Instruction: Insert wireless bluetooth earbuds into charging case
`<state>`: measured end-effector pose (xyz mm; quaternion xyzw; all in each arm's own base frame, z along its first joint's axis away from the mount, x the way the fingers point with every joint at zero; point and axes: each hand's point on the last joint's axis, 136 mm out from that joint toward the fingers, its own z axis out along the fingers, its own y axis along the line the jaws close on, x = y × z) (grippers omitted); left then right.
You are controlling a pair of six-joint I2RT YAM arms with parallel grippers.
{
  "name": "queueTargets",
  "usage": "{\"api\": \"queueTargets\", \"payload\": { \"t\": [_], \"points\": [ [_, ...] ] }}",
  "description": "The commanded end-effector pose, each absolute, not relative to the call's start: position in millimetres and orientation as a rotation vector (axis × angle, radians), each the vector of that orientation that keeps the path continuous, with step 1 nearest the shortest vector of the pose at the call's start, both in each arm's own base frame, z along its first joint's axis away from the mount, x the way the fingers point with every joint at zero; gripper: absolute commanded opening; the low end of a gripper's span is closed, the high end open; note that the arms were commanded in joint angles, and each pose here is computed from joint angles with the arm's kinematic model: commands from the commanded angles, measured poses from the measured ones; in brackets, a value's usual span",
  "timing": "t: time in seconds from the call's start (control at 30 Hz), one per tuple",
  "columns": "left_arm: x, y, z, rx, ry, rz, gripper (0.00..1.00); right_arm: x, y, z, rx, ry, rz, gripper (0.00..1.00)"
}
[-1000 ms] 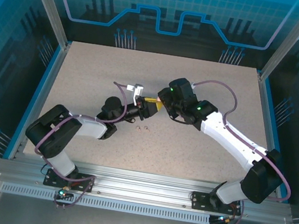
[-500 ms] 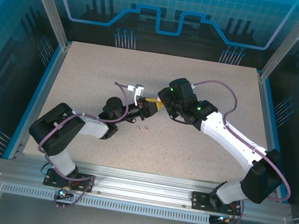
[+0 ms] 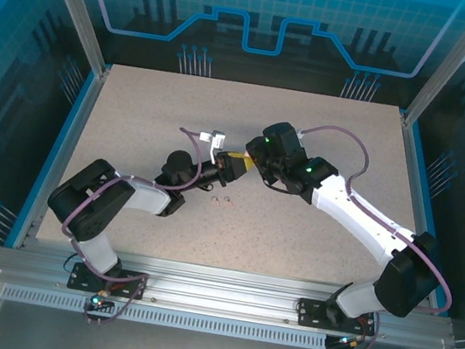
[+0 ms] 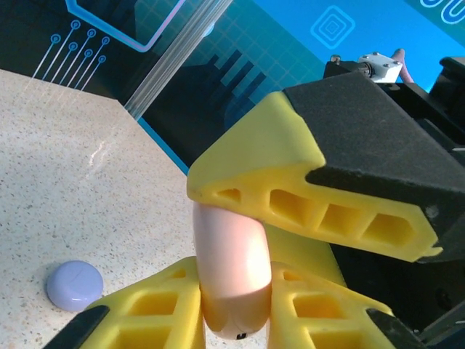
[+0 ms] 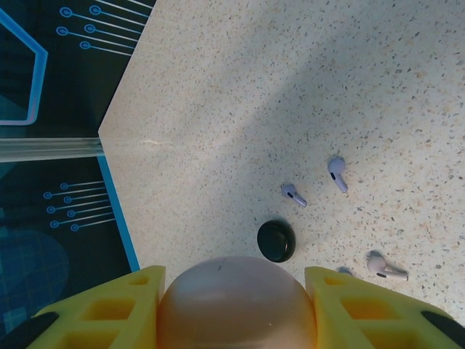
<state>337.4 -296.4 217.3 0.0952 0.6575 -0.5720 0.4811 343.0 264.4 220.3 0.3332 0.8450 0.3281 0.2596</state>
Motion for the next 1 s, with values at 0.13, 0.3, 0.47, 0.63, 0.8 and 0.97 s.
{"api": "queueTargets", "payload": {
  "t": [0.13, 0.3, 0.47, 0.63, 0.8, 0.97],
  "points": [
    [335, -302, 243, 0.260, 1.499, -1.431, 0.00, 340, 269, 218, 0.901, 2.288, 0.913, 0.51],
    [333, -303, 246, 0.264, 1.496, -1.441, 0.00, 343, 263, 236, 0.853, 2.246, 0.915, 0.75],
    [329, -302, 249, 0.283, 1.520, -1.437, 0.00, 338, 237, 261, 0.780, 2.193, 0.860, 0.78],
    [323, -300, 249, 0.318, 1.576, -1.421, 0.00, 329, 214, 282, 0.602, 2.162, 0.790, 0.79],
    [318, -293, 255, 0.364, 1.630, -1.425, 0.00, 321, 199, 292, 0.344, 2.137, 0.738, 0.79],
    [318, -281, 261, 0.395, 1.674, -1.430, 0.00, 314, 202, 298, 0.002, 2.118, 0.732, 0.79]
  ]
}}
